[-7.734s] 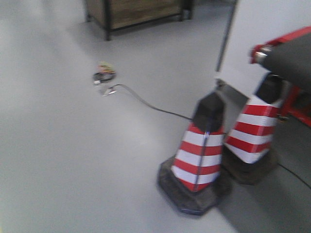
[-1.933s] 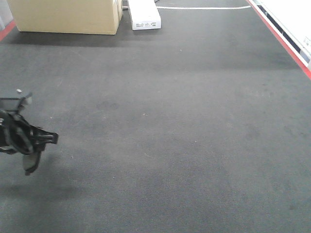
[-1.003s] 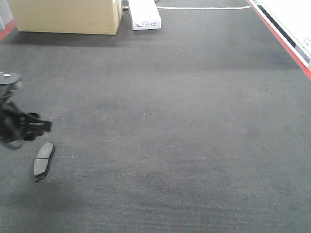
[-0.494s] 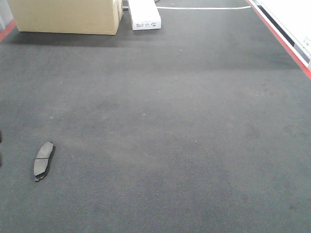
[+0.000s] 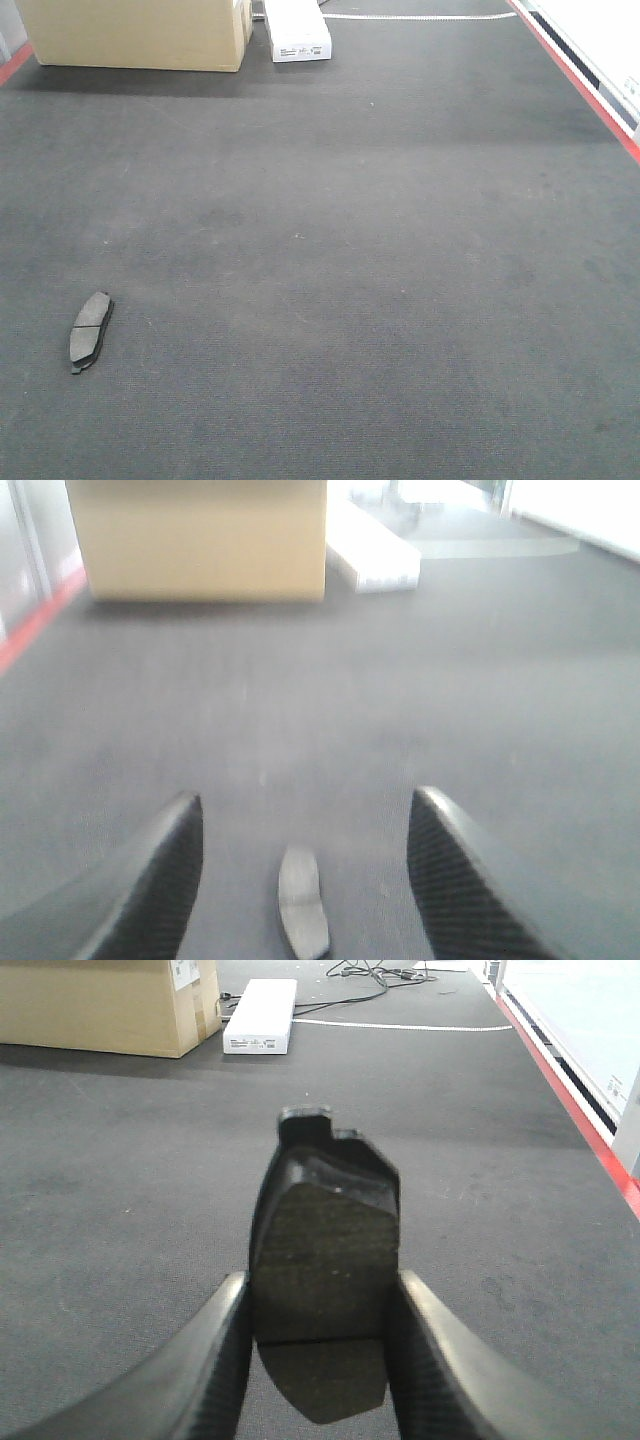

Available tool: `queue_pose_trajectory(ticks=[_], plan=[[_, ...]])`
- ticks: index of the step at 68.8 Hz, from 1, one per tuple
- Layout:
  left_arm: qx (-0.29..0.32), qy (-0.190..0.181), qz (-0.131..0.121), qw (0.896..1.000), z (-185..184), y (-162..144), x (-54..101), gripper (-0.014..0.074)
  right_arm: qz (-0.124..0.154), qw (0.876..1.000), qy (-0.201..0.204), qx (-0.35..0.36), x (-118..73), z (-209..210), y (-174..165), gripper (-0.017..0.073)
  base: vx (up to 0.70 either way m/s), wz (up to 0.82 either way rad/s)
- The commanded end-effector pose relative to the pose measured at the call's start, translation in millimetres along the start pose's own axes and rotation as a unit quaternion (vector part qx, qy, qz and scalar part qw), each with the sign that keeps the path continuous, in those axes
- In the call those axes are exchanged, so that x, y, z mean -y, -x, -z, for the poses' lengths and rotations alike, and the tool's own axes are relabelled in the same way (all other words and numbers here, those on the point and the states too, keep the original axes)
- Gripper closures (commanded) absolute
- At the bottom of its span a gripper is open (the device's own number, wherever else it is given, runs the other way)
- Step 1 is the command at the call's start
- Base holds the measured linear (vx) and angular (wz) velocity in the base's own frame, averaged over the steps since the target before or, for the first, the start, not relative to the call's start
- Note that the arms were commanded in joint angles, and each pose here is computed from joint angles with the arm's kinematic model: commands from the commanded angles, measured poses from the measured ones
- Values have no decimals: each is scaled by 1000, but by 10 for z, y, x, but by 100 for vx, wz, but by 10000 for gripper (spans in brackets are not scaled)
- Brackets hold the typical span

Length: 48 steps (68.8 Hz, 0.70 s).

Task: Move and align brake pads A on conveyor
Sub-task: 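Raise the open left gripper away from the placed brake pad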

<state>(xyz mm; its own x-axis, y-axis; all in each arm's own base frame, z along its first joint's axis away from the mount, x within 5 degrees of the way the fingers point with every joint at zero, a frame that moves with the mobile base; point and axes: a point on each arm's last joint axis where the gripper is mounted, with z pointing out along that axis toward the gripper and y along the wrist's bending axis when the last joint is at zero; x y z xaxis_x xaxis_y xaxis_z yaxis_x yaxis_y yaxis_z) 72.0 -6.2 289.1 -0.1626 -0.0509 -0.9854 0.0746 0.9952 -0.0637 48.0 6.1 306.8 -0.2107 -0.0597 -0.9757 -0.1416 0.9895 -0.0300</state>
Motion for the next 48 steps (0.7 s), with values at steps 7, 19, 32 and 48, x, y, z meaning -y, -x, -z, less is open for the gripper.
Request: queue_pose_trajectory(ticks=[7,19,32,48], plan=[[49,-4,8,999,44,146,11,171,5,998,-3,62,7,38,176,569,0,0],[41,-4,8,999,43,131,10,171,5,998,-3,62,7,38,176,569,0,0],[41,-4,8,999,43,131,10,171,5,998,-3,62,7,38,176,569,0,0],[41,-4,8,999,43,131,10,171,5,998,-3,62,7,38,176,569,0,0]])
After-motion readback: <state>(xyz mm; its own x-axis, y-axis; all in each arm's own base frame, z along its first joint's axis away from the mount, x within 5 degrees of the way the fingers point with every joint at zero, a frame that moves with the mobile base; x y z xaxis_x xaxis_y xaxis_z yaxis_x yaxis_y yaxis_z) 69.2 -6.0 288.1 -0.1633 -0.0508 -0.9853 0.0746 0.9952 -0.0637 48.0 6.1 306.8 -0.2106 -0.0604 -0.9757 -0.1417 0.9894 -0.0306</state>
